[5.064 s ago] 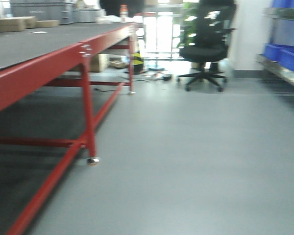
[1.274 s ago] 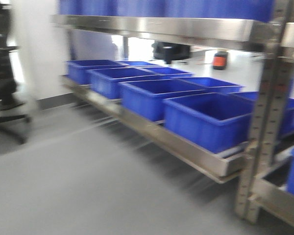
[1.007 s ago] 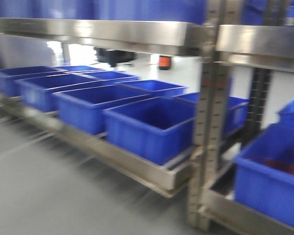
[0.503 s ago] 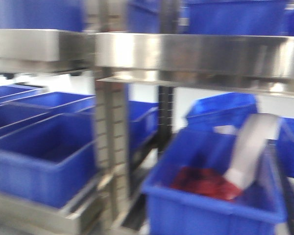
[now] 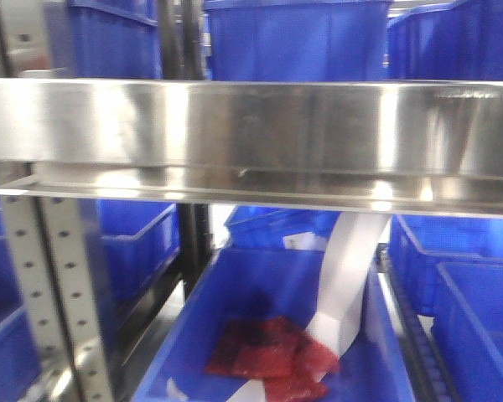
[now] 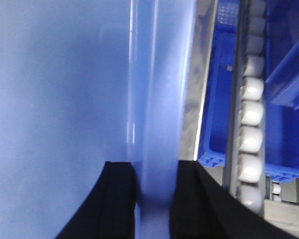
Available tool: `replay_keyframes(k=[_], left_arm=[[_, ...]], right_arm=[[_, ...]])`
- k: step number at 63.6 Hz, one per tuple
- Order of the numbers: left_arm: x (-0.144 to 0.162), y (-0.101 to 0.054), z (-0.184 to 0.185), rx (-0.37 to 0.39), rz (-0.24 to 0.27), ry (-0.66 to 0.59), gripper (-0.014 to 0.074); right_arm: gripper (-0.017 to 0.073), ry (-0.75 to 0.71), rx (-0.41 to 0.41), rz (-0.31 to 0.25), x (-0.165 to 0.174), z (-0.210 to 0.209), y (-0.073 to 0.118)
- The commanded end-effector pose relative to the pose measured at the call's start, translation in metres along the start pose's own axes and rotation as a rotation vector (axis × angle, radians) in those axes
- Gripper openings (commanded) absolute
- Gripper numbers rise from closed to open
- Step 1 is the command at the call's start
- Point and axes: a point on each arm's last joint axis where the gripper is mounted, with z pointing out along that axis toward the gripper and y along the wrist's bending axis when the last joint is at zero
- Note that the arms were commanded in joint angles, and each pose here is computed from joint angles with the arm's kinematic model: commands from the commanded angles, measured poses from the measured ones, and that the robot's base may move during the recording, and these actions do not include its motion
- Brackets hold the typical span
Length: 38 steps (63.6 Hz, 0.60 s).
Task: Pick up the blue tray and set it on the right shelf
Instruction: 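Hold the tray while the base aligns with the shelf rack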
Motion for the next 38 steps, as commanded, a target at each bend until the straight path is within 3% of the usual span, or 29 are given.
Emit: replay_keyframes(k=[1, 38], left_arm=[[0.0077, -0.0112, -0.021, 0.094, -0.008, 0.022, -0.0048], [0.0077, -0.0112, -0.021, 0.094, -0.008, 0.022, -0.0048]], right_arm=[[0.0058, -0.122, -0.093, -0.005, -0.0083, -0.0192, 0.006], [0.0058, -0.122, -0.093, -0.005, -0.0083, -0.0192, 0.006]])
